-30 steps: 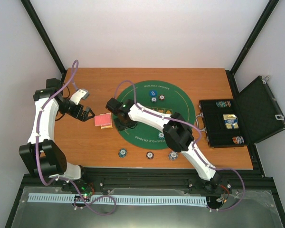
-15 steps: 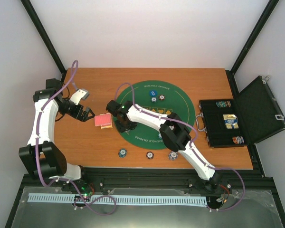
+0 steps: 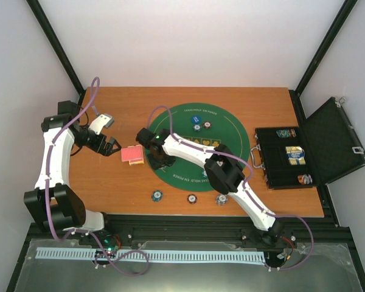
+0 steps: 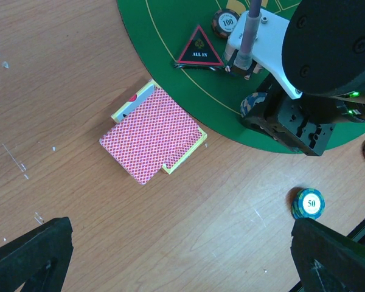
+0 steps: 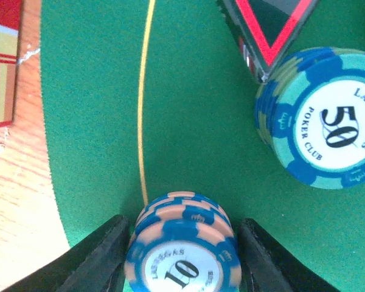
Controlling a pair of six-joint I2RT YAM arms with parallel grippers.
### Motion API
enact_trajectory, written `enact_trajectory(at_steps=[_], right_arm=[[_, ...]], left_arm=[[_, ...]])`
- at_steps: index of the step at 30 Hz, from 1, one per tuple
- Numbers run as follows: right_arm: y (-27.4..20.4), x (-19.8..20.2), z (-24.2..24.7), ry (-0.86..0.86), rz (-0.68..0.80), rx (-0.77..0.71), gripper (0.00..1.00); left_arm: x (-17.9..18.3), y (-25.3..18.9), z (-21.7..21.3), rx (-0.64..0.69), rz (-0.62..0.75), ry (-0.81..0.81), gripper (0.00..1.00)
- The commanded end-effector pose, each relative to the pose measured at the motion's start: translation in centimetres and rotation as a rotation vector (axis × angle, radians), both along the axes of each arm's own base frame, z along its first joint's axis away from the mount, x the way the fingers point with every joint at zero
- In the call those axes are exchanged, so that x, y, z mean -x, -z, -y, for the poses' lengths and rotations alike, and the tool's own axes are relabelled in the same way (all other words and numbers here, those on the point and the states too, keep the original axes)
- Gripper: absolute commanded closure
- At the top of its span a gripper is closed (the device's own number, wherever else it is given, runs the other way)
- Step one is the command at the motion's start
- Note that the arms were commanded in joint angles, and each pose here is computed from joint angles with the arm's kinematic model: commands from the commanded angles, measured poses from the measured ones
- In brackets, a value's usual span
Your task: Distribute texas hold em gaming equipment
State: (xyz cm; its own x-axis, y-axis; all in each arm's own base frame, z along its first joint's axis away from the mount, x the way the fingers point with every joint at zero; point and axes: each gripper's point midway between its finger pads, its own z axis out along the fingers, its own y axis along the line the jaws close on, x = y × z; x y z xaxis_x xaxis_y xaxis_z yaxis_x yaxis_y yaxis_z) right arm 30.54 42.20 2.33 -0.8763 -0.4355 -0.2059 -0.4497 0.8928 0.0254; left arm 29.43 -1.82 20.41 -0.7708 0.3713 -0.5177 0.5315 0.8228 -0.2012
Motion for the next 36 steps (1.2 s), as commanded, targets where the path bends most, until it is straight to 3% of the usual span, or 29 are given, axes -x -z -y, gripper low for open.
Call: enact_trajectory(at_steps=[1, 9, 16, 27, 36], right_arm=[[-2.4, -0.3, 0.2, 0.016, 0.029, -0.027, 0.48], [-6.3, 1.1, 1.3, 0.011, 0.065, -0.064, 0.43], [-8.3, 5.2, 6.7, 0.057, 0.067, -0.085, 0.38], [-6.0, 13.5, 19.8, 0.236, 0.016, -0.010, 0.28], [-3.9, 15.5, 24.0, 0.292, -0.004, 0.028, 0.26]], left_arm=[[-0.1, -0.6, 0.0, 0.008, 0.020, -0.004, 0.00], [-0.2, -0.6, 0.0, 0.007, 0.024, -0.004, 0.00], [-0.3, -0.7, 0.1, 0.014, 0.024, -0.004, 0.00], [-0.6, -1.4, 0.2, 0.027, 0.033, -0.002, 0.00], [-0.5, -1.2, 0.2, 0.030, 0.024, -0.004, 0.00]])
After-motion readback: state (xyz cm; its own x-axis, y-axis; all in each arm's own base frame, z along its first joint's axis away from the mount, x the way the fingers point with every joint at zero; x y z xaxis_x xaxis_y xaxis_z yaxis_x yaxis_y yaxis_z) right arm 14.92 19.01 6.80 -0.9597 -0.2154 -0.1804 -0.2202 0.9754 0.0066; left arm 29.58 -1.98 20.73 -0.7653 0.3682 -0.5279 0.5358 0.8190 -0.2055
